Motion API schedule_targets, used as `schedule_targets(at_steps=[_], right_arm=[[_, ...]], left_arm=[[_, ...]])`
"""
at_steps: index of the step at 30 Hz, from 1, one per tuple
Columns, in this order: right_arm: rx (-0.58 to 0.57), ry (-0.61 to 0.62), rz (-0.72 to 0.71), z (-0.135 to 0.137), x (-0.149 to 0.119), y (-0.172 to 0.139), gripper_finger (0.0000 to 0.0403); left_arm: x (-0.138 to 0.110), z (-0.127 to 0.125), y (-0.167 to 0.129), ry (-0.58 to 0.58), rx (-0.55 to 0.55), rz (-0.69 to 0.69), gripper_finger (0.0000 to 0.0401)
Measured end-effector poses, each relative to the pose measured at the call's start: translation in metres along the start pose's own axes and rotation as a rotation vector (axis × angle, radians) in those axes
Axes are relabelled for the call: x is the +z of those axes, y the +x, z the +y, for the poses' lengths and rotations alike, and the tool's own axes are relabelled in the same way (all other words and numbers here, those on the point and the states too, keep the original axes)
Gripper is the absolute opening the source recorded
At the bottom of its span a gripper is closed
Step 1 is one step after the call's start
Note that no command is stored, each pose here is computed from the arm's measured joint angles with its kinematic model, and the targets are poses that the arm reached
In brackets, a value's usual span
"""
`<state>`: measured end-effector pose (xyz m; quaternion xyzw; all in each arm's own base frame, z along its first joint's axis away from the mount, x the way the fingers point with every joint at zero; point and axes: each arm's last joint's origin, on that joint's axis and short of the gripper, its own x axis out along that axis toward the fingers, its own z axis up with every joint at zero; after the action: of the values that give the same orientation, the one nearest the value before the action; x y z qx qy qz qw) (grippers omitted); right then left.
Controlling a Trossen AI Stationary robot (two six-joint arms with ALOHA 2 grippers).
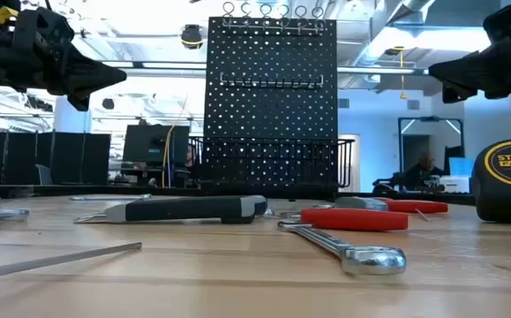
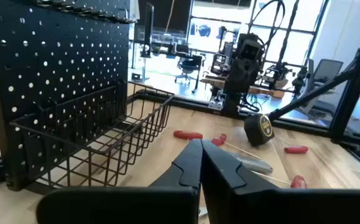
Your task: Hang tools onto peg board
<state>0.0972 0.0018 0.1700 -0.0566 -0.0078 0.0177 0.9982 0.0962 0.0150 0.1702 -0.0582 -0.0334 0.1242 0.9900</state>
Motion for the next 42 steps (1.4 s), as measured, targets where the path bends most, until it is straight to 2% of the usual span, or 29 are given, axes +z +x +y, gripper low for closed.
schedule_targets(at_steps=[40, 42], right_arm=[[0.000, 0.000, 0.000, 0.0000, -0.0001, 0.0000, 0.0027], [0.000, 0.000, 0.000, 0.0000, -0.0001, 0.0000, 0.0027]], left_arm=[[0.0000, 0.0000, 0.0000, 0.001, 0.000, 0.000, 0.0000], [0.0007, 0.0005, 0.0000, 0.076, 0.019, -0.007, 0.0000]])
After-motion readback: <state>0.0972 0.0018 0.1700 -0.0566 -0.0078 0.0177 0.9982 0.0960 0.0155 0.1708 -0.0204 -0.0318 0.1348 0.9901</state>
